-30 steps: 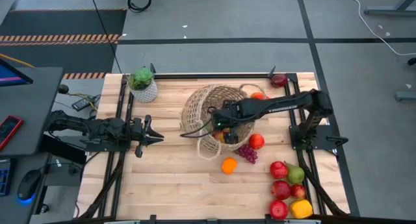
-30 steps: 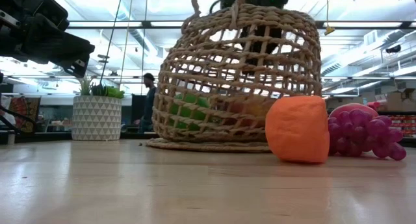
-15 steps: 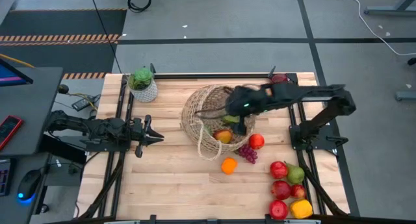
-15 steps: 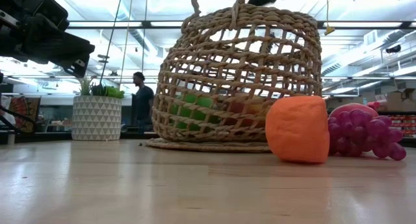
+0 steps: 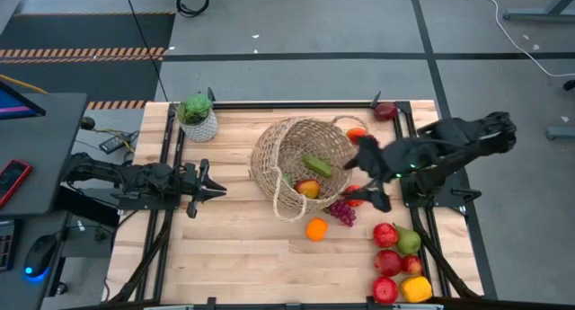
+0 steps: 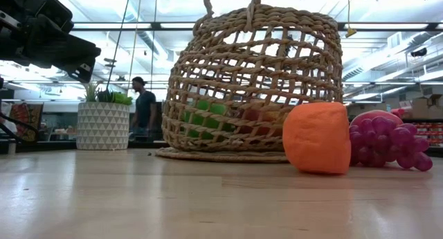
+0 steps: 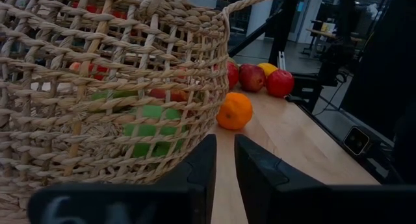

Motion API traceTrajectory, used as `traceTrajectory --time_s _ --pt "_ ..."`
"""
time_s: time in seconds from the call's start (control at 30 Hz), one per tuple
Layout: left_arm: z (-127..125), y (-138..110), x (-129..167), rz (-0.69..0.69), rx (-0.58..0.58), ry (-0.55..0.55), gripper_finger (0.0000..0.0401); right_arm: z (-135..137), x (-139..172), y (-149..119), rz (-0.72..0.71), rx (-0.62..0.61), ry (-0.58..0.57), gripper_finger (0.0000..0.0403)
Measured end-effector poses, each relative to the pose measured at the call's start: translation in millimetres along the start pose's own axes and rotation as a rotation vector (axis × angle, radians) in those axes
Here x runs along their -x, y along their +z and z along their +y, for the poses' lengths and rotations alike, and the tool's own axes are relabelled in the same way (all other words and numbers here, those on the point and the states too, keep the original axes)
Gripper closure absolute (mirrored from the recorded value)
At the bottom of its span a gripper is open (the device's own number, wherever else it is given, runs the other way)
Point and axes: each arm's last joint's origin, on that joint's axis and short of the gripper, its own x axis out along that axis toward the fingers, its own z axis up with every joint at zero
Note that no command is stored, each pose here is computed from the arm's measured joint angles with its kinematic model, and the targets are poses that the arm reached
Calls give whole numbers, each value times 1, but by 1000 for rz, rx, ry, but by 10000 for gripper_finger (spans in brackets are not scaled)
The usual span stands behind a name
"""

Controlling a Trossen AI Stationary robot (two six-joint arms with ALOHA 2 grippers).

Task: Build produce basket
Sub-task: Put the red mango into the woven basket

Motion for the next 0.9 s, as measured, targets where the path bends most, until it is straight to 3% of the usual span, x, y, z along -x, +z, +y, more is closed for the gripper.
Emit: traceTrajectory --time_s 0.2,0.4,0.53,0.73,0.9 --pt "0 0 0 0 0 0 345 -11 35 -20 -16 -66 -87 12" --pt "0 0 0 0 0 0 340 -27 78 -12 -274 -134 5 12" --pt "0 0 0 0 0 0 338 -45 97 -10 -377 -200 -51 12" --pt "0 0 0 1 0 0 345 -72 102 -15 -361 -311 -192 12" --pt "0 0 0 0 0 0 343 -99 88 -7 -302 -399 -278 14"
